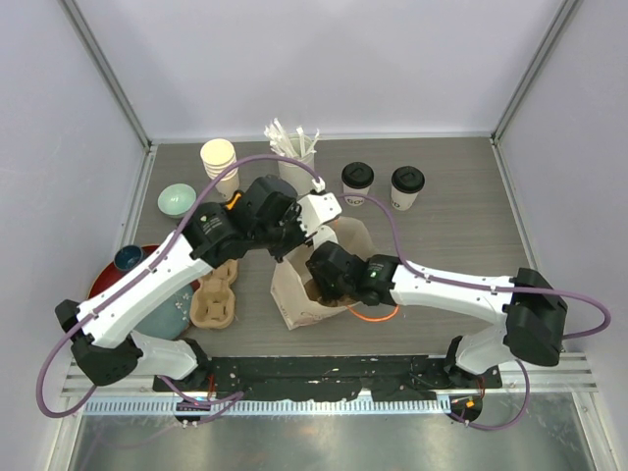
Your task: Pack the takeout coffee
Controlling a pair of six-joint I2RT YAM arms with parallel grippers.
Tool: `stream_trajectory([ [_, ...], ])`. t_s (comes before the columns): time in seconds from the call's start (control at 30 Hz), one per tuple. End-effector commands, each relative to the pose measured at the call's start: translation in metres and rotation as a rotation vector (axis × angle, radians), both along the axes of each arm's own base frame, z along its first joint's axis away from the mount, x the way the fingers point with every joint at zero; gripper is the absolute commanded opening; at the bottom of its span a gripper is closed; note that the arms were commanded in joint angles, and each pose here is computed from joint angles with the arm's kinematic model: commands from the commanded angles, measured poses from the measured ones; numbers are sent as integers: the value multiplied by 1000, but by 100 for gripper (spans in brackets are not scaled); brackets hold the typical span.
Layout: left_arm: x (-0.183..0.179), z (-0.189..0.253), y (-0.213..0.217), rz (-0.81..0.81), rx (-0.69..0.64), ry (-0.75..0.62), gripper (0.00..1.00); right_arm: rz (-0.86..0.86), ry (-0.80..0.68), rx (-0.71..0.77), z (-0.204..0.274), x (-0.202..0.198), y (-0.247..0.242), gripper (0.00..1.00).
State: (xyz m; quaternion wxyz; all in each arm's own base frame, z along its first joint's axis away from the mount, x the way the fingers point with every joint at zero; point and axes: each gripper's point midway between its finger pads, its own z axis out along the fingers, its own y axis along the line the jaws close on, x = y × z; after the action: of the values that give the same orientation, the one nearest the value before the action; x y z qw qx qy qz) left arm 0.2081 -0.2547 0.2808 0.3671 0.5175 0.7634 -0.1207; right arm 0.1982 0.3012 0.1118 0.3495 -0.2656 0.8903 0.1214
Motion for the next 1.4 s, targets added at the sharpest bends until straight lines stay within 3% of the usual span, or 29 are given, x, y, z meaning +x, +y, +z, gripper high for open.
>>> stream_trajectory([
  [0.0,-6,20,-6,-41,-21,-66,0,-57,57,51,18,7,14,29],
  [0.13,13,45,-4,20,-22,-177,0,-23,178,53,6,-6,19,30],
  [0.4,20,52,-5,21,26,-262,0,-69,158,418,68,18,38,31],
  [0.6,25,61,-13,13,37,-314,0,-135,220,409,45,20,41,31],
  [0.73,26,70,-17,-12,24,-338,0,-215,148,450,50,26,31,33],
  [0.87,25,52,-12,-53,113,-365,0,-242,45,400,68,26,26,32],
  [0.97,18,45,-10,-75,149,-393,0,-218,119,465,66,15,39,34],
  [1.07,13,59,-12,-77,107,-415,0,-230,142,538,63,9,40,35],
  [1.27,-1,85,-16,-65,-27,-446,0,-266,124,526,49,7,29,36],
  [1.37,-21,91,-19,-117,-62,-511,0,-245,48,492,41,8,28,35],
])
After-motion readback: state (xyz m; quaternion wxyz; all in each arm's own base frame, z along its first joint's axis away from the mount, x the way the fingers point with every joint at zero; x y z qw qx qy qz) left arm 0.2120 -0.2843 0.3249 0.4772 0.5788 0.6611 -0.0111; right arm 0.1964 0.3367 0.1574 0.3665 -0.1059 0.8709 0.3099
